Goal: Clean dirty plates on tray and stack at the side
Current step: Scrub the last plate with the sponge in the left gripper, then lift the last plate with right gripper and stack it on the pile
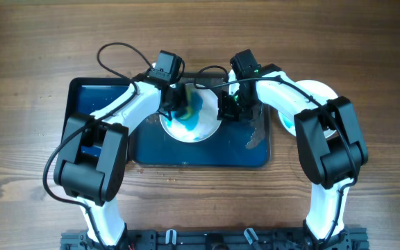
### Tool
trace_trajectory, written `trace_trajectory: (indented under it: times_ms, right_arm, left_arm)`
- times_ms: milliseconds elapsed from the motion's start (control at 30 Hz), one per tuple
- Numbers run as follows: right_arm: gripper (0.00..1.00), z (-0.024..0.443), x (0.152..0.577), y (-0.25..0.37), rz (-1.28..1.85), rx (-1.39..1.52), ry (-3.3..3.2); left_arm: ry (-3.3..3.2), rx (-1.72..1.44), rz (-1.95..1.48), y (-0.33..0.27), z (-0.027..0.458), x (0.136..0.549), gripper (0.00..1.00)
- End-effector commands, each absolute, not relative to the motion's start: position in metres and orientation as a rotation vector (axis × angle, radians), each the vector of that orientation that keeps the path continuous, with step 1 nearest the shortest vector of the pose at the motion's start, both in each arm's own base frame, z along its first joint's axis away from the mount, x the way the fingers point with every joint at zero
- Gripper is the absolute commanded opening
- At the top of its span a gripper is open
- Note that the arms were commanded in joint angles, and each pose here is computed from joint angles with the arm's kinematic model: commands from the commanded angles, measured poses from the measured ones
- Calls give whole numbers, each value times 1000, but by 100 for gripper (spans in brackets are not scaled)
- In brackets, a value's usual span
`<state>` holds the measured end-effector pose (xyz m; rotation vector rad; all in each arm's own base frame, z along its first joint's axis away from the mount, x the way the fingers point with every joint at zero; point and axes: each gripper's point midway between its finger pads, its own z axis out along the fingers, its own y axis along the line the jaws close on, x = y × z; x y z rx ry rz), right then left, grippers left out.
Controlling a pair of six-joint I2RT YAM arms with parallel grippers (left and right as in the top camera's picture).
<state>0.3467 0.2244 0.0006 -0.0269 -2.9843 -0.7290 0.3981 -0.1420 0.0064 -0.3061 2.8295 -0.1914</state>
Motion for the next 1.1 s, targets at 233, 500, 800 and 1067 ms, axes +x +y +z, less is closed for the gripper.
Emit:
trace_trajectory:
  times_ms: [233,500,800,1067]
  right_arm:
    - [4,-15,340,214,-642,-85,-2965]
    - [4,-16,340,212,-615,-107,-2971]
    - [4,89,360,155,-53,-12,-3427]
    - [4,218,333,147,806,332,-3789]
  left_arm:
    - [2856,-590,437,-49,11,351,4]
    - [2627,-706,227,-21,126,379,4]
    - [2743,-623,15,-51,116,374,4]
    - [2743,-623,14,-51,116,374,4]
